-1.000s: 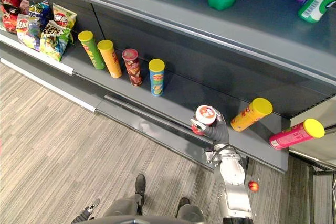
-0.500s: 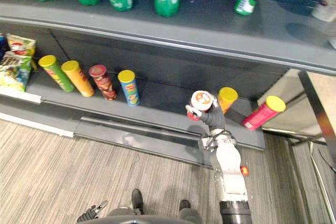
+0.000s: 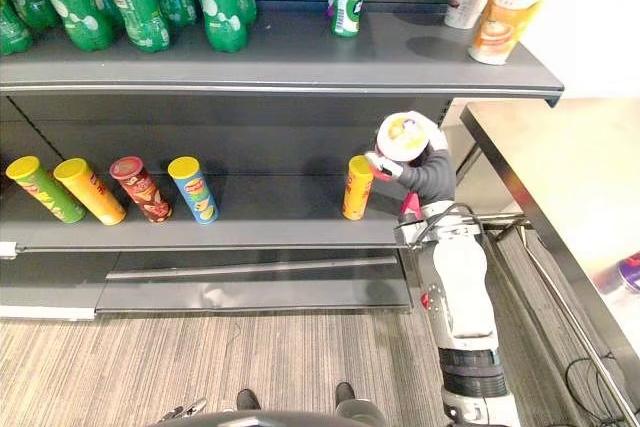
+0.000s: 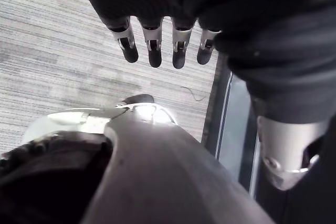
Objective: Put the gum and the chips on the shelf.
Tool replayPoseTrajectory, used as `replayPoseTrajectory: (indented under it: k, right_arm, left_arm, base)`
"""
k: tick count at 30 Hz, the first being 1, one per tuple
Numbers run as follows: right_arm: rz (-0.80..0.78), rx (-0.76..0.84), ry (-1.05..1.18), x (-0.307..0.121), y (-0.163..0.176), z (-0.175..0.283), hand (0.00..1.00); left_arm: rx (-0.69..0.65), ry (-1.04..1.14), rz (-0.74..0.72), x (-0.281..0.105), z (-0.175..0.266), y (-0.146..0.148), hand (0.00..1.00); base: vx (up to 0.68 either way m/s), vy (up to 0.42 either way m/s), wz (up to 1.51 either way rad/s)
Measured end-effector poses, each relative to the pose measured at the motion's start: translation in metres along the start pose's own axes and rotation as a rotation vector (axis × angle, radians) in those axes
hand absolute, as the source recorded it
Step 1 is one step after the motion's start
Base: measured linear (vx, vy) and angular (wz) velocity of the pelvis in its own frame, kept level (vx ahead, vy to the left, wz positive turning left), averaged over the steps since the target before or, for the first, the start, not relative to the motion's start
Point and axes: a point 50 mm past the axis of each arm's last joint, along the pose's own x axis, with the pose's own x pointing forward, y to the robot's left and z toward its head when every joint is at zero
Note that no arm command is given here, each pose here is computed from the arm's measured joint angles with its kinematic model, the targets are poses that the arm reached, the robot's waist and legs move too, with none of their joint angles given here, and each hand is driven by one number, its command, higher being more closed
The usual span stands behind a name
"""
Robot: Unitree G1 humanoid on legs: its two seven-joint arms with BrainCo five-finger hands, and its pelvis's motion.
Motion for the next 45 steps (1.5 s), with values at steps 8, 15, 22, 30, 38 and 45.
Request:
replayPoseTrajectory:
  k: [8, 15, 22, 30, 38, 45]
  right_arm:
    - [0.021, -0.004, -0.036, 0.010, -0.002, 0.009, 1.00]
    - [0.014, -0.076, -0.154, 0.043, -0.020, 0.040, 1.00]
    - [-0.031, -0.114, -0.158, 0.070, -0.039, 0.052, 1.00]
    - [-0.012, -0.055, -0.103, 0.101, -0.041, 0.054, 1.00]
    - [0.023, -0.011, 0.000, 0.127, -0.034, 0.045, 1.00]
    - [0.015, 0.024, 0.055, 0.138, -0.028, 0.034, 1.00]
  left_arm:
    - [0.022, 0.005, -0.001, 0.000, -0.001, 0.002, 0.00]
    - [0.033, 0.023, -0.001, -0.001, -0.004, 0.003, 0.00]
    - [0.037, 0.035, 0.000, -0.001, -0.006, 0.003, 0.00]
    - [0.036, 0.057, 0.002, -0.002, -0.009, 0.005, 0.00]
    - [0.047, 0.063, -0.006, -0.001, -0.006, 0.003, 0.00]
    - [0.046, 0.064, -0.008, 0.000, -0.003, 0.002, 0.00]
  base:
    - [0.03, -0.003, -0.06]
    - [0.02, -0.001, -0.04]
    - [-0.01, -0.006, 0.09]
    - [0.01, -0.006, 0.10]
    - [0.05, -0.005, 0.02]
    - [0.01, -0.010, 0.07]
